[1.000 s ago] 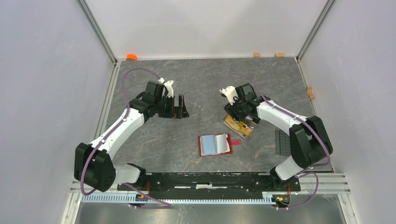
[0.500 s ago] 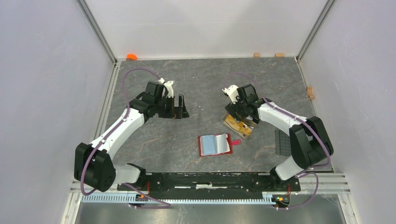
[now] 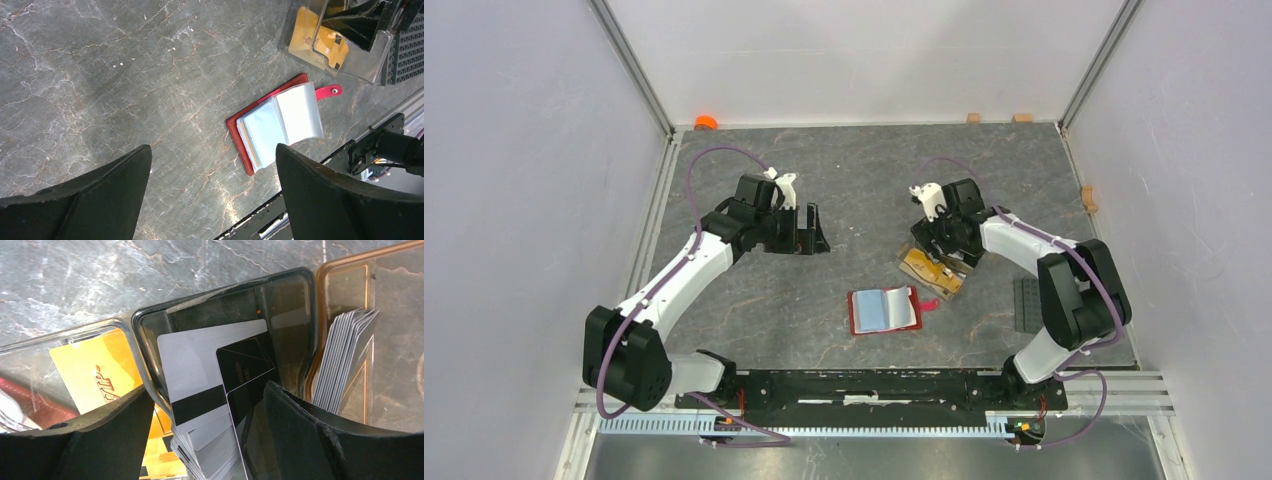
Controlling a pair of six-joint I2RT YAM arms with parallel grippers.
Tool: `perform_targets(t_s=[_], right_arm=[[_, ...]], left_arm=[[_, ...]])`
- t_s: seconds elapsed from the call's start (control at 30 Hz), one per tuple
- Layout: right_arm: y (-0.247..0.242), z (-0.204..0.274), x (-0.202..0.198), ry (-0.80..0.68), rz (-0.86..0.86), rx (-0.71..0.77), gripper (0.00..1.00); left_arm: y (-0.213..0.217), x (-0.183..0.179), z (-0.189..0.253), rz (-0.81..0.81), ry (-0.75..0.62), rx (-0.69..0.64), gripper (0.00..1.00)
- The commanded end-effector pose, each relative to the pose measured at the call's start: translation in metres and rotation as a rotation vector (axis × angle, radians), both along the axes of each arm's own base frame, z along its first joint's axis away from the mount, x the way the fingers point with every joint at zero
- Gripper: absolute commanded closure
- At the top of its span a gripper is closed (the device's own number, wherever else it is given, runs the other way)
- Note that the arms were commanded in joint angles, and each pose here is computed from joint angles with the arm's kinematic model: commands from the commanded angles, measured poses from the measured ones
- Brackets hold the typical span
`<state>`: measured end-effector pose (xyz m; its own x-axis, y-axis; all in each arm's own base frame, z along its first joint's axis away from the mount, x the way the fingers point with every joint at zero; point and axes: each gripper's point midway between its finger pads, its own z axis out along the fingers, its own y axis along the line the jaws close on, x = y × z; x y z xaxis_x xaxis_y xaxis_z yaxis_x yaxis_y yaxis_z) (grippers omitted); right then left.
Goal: Put the credit cards into the card holder
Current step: Pick up the credit card from the storage box.
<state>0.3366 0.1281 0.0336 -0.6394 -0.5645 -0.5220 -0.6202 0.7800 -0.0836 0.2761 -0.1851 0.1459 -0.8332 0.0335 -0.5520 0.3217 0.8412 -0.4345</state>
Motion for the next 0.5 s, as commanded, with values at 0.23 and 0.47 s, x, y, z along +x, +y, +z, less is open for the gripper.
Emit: perform_targets(t_s=[0.23,0.47], right_arm=[[0.018,0.031,-0.035,0.091,0.037,0.119,0.2],[0.022,0.038,-0.04,0.091,0.054,0.146,0.28]], left_arm=[[-0.001,0.0,0.003,-0.035,-0.026,-0.003,0.0],[-0.001,0.001,0.003,-0.034,-0.025,-0.002,0.0]])
